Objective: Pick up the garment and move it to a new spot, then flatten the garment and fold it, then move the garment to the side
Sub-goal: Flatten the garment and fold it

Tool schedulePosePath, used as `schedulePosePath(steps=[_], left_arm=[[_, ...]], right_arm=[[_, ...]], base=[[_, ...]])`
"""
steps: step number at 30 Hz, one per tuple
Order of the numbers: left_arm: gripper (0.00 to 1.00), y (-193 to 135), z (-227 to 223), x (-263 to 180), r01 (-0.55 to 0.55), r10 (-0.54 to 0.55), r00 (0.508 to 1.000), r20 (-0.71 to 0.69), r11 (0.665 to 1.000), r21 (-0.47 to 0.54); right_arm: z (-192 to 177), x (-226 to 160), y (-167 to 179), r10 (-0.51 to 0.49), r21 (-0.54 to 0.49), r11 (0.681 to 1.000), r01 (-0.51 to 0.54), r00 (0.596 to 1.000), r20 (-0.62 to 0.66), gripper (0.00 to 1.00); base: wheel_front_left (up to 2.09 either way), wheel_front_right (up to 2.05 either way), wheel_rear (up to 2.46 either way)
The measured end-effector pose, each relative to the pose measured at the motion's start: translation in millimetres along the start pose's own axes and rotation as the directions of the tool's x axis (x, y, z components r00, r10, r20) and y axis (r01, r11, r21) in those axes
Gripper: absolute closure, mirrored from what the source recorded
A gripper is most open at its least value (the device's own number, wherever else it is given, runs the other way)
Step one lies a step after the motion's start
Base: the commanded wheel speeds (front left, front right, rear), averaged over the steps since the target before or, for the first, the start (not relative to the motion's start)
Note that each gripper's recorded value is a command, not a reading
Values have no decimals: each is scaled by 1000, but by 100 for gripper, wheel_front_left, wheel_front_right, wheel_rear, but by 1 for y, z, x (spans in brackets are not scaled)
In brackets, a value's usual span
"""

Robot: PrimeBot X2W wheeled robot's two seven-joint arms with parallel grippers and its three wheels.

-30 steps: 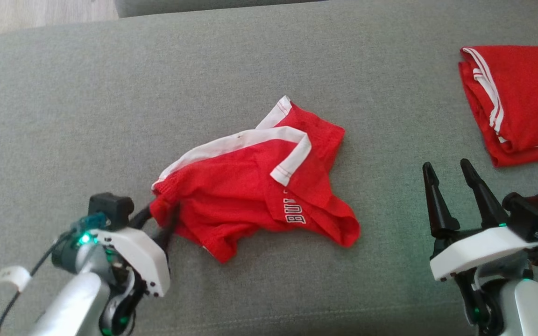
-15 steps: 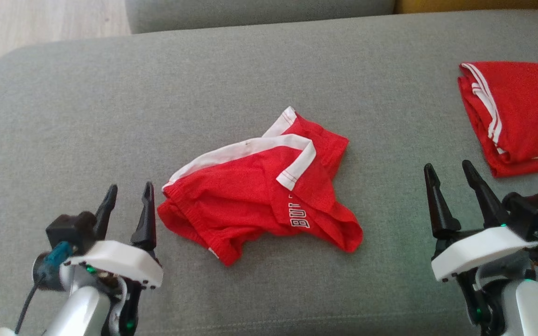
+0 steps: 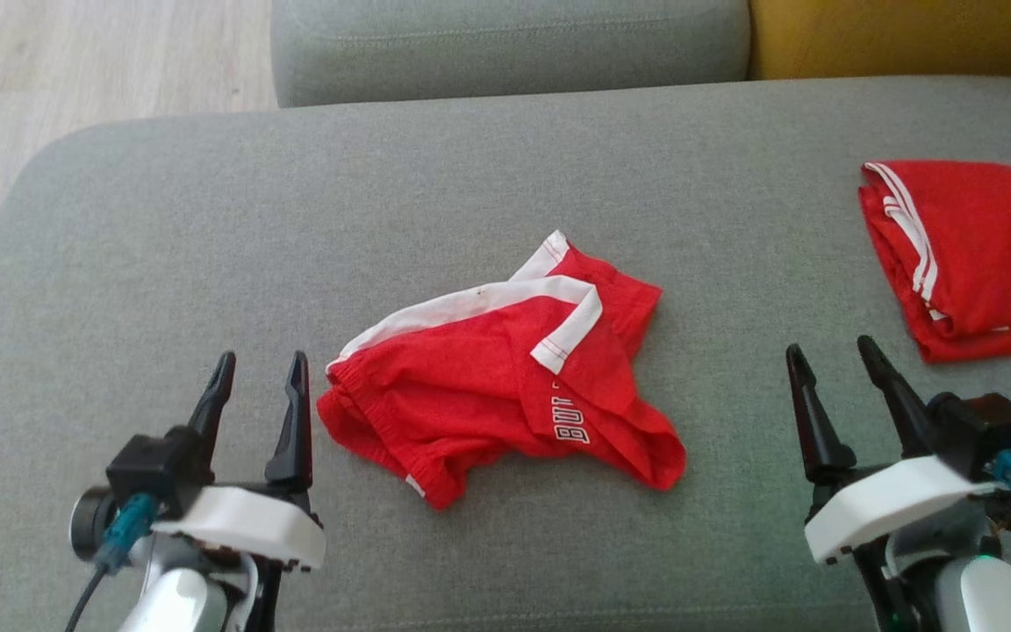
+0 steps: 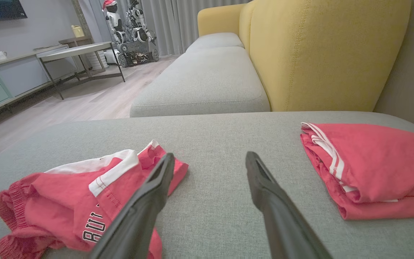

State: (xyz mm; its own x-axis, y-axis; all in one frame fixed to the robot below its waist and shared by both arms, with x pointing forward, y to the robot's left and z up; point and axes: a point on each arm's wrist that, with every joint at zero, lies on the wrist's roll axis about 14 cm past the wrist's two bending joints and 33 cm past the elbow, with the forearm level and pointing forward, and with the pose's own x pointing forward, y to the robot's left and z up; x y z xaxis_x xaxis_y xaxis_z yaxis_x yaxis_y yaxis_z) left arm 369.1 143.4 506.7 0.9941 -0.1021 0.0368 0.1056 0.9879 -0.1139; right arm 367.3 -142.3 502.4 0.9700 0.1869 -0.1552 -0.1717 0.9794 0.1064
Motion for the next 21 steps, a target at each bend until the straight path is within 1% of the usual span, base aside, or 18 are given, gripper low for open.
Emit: schedulePosePath(steps=[15,18,21], left_arm=[[0,2,-2,-4,-8,8,1000,-7,1000,-2],[0,4,-5,-4,-15,15,1000,-14,1000,-4],[0,5,-8,-2,-16,16,1000,-23,1000,-9]], right_arm=[[3,1,3,9,-3,1000,-9,1000,-2,0],[-6,4,6,20,-1,1000,-20,999,-38,0],[-30,10,25,81,1,997,-82,989,-123,0]], base=[[0,0,0],[0,0,0],[0,0,0]])
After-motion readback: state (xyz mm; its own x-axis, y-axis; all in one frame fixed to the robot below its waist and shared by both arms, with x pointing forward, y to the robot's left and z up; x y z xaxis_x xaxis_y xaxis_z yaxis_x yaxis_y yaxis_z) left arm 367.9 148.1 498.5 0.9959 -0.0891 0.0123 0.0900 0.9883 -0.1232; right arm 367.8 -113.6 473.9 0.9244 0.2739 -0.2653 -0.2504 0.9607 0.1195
